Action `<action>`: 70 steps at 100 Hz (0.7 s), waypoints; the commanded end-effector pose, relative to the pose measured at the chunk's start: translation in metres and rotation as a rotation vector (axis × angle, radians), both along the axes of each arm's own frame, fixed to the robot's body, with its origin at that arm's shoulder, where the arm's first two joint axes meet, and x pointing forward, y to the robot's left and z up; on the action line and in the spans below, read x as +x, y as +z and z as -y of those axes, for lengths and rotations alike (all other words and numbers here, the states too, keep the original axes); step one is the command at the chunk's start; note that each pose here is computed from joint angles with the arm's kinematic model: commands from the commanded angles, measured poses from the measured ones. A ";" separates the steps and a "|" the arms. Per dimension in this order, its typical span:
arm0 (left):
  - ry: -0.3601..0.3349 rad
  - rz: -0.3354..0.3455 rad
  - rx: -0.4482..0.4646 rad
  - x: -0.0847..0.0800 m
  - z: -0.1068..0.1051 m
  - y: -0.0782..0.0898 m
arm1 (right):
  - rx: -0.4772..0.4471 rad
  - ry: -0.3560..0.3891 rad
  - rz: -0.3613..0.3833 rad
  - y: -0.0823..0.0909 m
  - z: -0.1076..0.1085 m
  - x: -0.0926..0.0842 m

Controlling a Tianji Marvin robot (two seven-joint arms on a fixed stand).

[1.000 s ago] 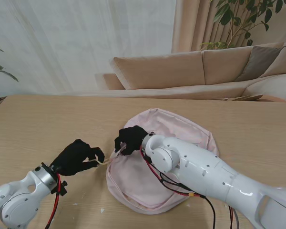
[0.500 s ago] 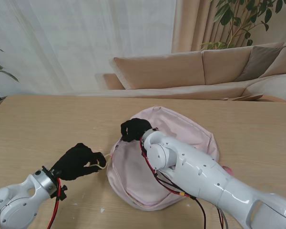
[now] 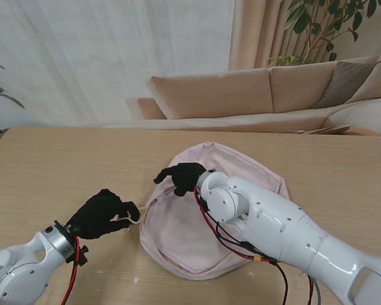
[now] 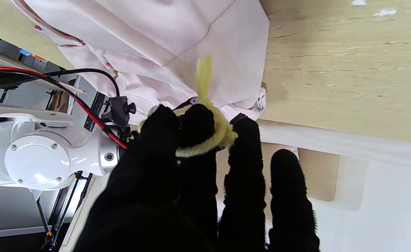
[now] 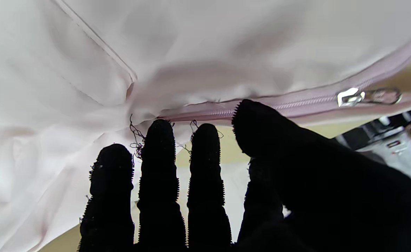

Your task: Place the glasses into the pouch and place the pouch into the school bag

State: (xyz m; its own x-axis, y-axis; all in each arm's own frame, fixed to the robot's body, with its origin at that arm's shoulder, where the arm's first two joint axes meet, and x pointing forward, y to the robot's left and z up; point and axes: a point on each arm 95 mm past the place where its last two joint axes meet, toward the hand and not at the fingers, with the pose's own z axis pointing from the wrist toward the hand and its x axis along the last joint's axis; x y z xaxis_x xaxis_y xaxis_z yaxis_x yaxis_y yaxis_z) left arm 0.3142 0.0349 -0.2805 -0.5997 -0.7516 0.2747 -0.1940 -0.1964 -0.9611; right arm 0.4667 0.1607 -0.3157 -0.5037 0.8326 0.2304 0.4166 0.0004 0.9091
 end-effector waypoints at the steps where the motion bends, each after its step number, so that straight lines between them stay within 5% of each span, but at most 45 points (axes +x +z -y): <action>1: 0.001 -0.011 0.001 -0.001 0.001 -0.001 | 0.001 0.017 0.010 0.002 -0.002 0.002; 30: -0.012 0.012 -0.029 -0.004 0.004 0.003 | -0.051 0.105 0.032 -0.009 -0.023 0.002; 70: -0.007 0.036 -0.086 -0.004 0.003 0.009 | -0.028 0.052 0.041 -0.018 -0.029 0.007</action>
State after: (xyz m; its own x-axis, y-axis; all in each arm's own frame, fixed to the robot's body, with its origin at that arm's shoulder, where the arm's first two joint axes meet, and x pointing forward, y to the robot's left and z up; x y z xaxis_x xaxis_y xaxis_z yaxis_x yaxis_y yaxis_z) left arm 0.3130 0.0348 -0.2726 -0.6082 -0.7296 0.3126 -0.1538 -0.2781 -0.9482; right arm 0.4754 0.1884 -0.3323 -0.5693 0.8038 0.1728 0.3686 0.0616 0.9276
